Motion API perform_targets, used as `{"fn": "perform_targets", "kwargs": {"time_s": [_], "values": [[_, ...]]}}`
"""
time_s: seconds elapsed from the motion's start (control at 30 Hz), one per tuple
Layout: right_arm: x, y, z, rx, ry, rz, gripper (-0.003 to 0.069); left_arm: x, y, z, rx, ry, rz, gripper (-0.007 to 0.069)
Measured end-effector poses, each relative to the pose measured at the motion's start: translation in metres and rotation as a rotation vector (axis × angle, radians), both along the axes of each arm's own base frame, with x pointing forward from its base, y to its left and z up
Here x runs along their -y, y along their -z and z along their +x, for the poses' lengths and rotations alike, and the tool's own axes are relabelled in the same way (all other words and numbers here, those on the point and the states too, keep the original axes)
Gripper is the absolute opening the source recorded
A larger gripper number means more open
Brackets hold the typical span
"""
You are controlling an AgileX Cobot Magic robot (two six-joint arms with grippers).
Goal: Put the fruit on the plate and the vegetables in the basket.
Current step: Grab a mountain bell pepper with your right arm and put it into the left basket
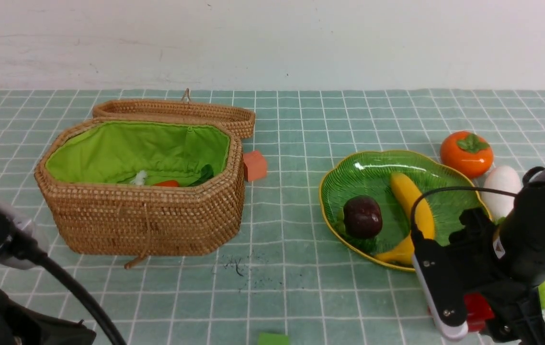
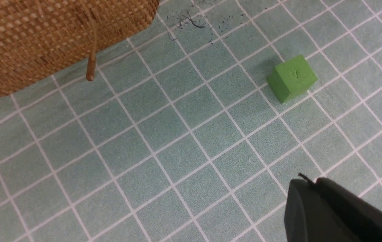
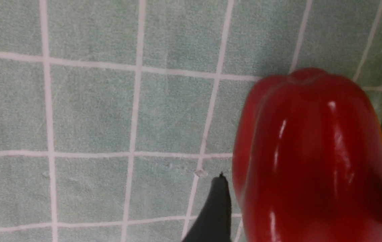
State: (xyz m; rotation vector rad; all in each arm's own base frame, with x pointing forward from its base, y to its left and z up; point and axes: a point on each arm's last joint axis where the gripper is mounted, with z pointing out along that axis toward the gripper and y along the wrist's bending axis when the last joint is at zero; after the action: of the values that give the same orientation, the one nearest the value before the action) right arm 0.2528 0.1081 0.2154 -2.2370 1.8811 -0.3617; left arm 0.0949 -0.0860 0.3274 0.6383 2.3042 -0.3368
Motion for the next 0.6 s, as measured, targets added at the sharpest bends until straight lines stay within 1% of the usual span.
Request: {"fn": "perform_targets", "kwargs": {"time_s": [0.1,0.2,0.4,0.6], "values": [[-0.005,0.003,0.0,0.006,-0.018,-0.005,0.0665,0.0,0.0,0.0,-0.002,0.0,-0.002,0.0018],[-0.007,0.011,0.003,-0.013,0.004,-0.017,0.0665,0.0,0.0,0.0,-0.002,0.0,-0.002,0.0018],[-0.006,0.025,0.01,-0.02,0.003,-0.071,0.0665,-0.001,0.001,-0.001,-0.013,-0.003,0.01,0.0018],[-0.007,0.03,0.011,-0.033,0.021,-0.077,0.0657,-0.001,0.002,-0.001,-0.018,-0.005,0.016,0.0018]]}}
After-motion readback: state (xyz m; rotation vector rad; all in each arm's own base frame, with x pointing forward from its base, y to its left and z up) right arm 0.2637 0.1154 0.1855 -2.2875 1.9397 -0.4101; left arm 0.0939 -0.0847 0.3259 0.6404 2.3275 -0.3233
